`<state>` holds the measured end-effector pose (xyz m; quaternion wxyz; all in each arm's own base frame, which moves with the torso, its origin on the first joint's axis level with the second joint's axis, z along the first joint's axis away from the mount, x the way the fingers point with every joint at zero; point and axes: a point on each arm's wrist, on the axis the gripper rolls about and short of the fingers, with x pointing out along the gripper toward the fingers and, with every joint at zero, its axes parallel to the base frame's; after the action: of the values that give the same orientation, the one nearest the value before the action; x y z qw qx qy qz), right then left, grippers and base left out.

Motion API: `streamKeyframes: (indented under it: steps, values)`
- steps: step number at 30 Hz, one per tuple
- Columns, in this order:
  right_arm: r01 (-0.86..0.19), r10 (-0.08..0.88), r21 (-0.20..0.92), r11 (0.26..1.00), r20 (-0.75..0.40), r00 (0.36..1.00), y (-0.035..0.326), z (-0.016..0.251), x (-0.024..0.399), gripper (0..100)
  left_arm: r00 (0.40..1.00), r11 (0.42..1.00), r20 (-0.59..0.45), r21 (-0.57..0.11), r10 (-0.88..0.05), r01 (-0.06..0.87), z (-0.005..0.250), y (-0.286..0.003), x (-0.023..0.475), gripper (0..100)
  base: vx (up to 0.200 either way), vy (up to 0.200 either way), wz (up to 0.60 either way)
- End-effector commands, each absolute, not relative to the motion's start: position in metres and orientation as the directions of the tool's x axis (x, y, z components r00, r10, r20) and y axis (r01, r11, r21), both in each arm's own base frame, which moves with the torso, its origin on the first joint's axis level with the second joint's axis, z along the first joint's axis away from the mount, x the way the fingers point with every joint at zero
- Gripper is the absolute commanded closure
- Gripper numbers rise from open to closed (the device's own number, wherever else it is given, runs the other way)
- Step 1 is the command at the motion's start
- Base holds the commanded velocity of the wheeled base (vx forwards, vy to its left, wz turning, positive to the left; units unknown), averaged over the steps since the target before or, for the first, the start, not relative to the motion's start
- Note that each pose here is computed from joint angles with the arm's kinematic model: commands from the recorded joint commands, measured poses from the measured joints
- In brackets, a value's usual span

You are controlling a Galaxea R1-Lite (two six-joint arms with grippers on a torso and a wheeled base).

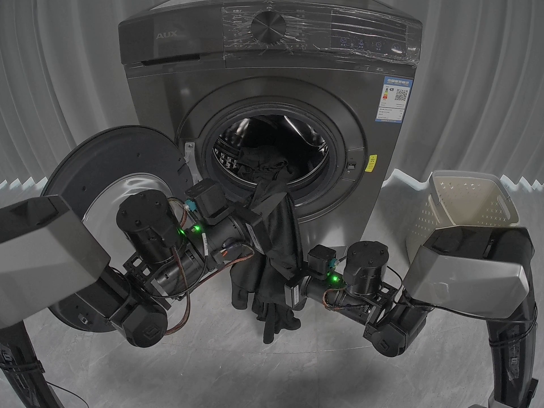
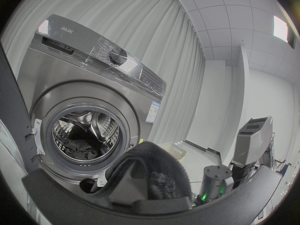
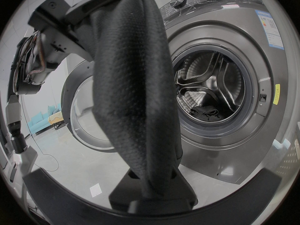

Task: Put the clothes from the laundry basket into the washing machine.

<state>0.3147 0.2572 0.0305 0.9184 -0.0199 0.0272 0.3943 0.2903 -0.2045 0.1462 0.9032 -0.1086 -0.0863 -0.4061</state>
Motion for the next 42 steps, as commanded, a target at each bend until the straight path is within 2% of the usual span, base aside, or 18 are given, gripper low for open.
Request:
streamKeyframes:
  steps: [1, 5, 9, 13, 20, 21, 27, 33, 40, 42]
  values:
    - [-0.736, 0.735, -0.009, 0.677, -0.061, 0.676, 0.257, 0.039, 0.304, 100, 0.683, 0.674, 0.242, -0.131, -0.689, 0.727, 0.144, -0.200, 0.298, 100, 0.000, 0.000, 0.00]
    - [-0.752, 0.751, -0.002, 0.659, -0.046, 0.658, 0.256, 0.055, 0.287, 100, 0.732, 0.719, 0.211, -0.146, -0.648, 0.679, 0.133, -0.194, 0.310, 100, 0.000, 0.000, 0.00]
    - [-0.756, 0.756, 0.003, 0.654, -0.011, 0.654, 0.258, 0.073, 0.276, 100, 0.752, 0.735, 0.169, -0.157, -0.637, 0.659, 0.116, -0.195, 0.314, 100, 0.000, 0.000, 0.00]
    - [-0.761, 0.761, 0.002, 0.648, 0.020, 0.648, 0.260, 0.085, 0.271, 100, 0.749, 0.731, 0.148, -0.161, -0.646, 0.663, 0.110, -0.198, 0.312, 100, 0.000, 0.000, 0.00]
    - [-0.745, 0.745, 0.002, 0.667, 0.014, 0.667, 0.252, 0.084, 0.276, 100, 0.750, 0.732, 0.133, -0.163, -0.648, 0.662, 0.109, -0.197, 0.308, 100, 0.000, 0.000, 0.00]
    - [-0.744, 0.744, 0.002, 0.668, 0.014, 0.668, 0.251, 0.084, 0.276, 100, 0.752, 0.734, 0.124, -0.164, -0.648, 0.659, 0.108, -0.195, 0.307, 0, 0.000, 0.000, 0.00]
    - [-0.726, 0.726, 0.000, 0.687, 0.012, 0.687, 0.244, 0.084, 0.282, 100, 0.756, 0.737, 0.122, -0.167, -0.643, 0.655, 0.108, -0.190, 0.304, 0, 0.000, 0.000, 0.00]
    - [-0.686, 0.686, -0.001, 0.727, 0.012, 0.727, 0.228, 0.083, 0.297, 100, 0.755, 0.735, 0.148, -0.171, -0.639, 0.656, 0.122, -0.181, 0.295, 0, 0.000, 0.000, 0.00]
    - [-0.670, 0.670, -0.002, 0.742, 0.029, 0.742, 0.222, 0.088, 0.302, 100, 0.752, 0.733, 0.078, -0.176, -0.655, 0.657, 0.108, -0.176, 0.285, 0, 0.000, 0.000, 0.00]
    - [-0.675, 0.674, -0.003, 0.738, 0.043, 0.737, 0.224, 0.092, 0.301, 100, 0.731, 0.716, 0.032, -0.180, -0.681, 0.675, 0.096, -0.176, 0.280, 0, 0.000, 0.000, 0.00]
